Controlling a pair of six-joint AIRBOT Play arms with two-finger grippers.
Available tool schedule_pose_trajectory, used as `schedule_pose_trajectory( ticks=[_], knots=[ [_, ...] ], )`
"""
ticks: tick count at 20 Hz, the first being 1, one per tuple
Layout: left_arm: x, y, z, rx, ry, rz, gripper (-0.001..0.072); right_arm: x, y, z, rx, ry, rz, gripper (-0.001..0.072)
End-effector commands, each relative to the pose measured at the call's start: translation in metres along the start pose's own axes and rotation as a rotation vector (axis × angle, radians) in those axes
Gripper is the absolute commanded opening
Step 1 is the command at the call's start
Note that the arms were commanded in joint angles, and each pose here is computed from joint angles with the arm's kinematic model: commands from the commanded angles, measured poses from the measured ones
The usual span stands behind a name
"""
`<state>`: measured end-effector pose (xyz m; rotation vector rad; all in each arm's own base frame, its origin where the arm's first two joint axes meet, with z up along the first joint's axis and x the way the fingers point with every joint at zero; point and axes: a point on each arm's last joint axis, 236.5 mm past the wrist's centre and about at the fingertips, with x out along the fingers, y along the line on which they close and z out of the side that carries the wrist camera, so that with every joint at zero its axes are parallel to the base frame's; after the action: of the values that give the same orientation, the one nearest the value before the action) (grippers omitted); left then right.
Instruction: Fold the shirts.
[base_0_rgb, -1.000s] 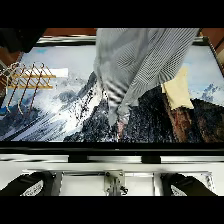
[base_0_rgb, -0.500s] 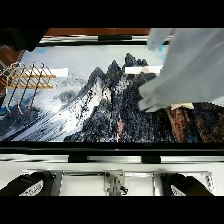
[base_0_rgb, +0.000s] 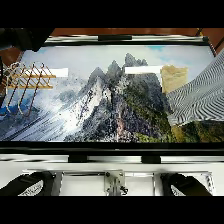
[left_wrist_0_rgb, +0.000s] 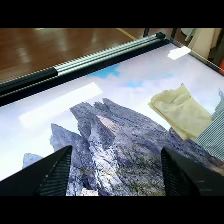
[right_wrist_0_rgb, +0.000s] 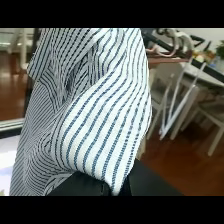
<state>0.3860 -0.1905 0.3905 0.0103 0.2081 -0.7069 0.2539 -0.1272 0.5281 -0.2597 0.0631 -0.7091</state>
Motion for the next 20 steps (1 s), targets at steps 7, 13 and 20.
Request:
schedule_pose_trajectory(
  ticks=[7,13,20],
  knots=[
    [0.0,-0.001,0.001,-0.001,-0.002,-0.001,0.0577,-0.02,-0.089,0.0,-0.01,-0.005,-0.311,0.0076],
    [0.0,0.0,0.003,0.0,-0.012,0.004,0.0578,-0.013,-0.075,-0.004,0.04,-0.007,-0.325,0.0076],
    [0.0,0.002,0.007,0.0,-0.029,0.012,0.0578,0.031,0.012,-0.002,-0.061,-0.012,-0.27,0.0077]
  ],
)
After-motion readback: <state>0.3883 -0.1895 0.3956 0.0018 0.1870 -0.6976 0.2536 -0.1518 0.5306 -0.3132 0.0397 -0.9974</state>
